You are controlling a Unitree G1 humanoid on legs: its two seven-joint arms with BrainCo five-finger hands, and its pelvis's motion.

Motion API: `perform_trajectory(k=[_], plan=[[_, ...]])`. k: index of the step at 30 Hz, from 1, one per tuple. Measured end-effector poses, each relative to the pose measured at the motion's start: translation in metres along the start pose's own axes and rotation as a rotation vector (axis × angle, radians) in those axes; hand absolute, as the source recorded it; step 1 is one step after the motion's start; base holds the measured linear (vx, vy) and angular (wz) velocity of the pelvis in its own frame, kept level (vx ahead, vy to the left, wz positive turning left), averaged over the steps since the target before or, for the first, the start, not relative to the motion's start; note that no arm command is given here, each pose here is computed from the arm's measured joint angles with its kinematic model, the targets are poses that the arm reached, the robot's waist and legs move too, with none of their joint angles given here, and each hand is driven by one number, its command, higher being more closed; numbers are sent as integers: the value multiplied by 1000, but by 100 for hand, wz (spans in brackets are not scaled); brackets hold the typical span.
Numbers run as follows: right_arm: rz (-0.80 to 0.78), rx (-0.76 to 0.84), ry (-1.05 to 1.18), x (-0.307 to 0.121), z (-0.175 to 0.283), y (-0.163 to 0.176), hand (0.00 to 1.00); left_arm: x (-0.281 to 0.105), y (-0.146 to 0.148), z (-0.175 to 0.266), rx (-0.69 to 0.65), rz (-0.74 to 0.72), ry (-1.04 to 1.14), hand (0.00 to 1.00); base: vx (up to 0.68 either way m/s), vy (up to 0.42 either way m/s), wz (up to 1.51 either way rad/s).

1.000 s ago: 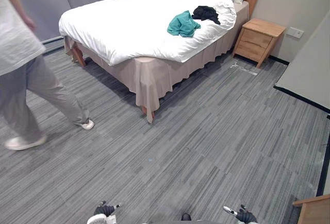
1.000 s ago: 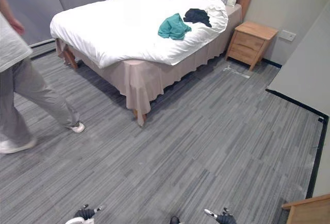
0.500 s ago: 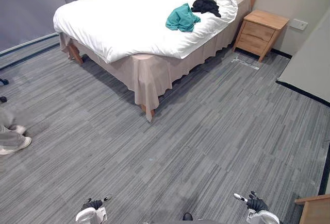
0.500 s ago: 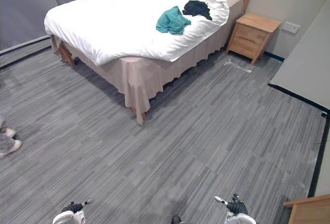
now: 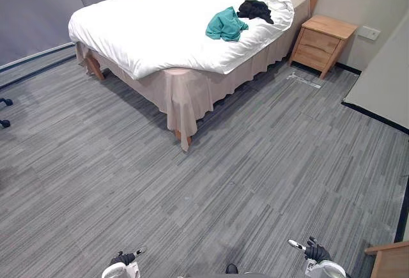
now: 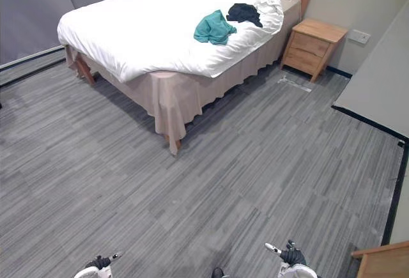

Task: Tidy the bed and pick cloth on bed and put in laundry

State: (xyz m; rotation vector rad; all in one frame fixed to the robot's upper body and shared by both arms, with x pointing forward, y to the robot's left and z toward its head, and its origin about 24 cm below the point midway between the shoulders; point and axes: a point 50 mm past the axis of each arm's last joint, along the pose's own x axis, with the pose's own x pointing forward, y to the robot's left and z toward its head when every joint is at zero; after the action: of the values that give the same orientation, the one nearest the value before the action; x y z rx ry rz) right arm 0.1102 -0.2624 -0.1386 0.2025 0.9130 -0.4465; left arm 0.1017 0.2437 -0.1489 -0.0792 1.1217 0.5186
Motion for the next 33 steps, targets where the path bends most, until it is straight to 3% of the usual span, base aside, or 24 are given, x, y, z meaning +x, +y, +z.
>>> perform_trajectory(k=[3,15,24,26,29,33], plan=[[8,2,78,-6,-24,3,0,0,1,-1,6,-12,11,0,201,-117,-1],[1,35,70,-3,-18,1,0,1,-5,13,-86,-69,-49,0,450,-324,-9],[28,-106,-92,4,27,6,0,-10,-11,-17,-178,-113,-27,0,551,-61,-31],[11,-145,-119,1,31,-2,0,-10,-15,-19,-184,-121,-18,0,659,78,76],[47,-157,-165,5,50,8,0,-7,-29,2,-173,-152,-43,0,577,17,106],[95,-218,-194,8,61,22,0,-6,-32,-3,-121,-149,-8,0,609,12,116]])
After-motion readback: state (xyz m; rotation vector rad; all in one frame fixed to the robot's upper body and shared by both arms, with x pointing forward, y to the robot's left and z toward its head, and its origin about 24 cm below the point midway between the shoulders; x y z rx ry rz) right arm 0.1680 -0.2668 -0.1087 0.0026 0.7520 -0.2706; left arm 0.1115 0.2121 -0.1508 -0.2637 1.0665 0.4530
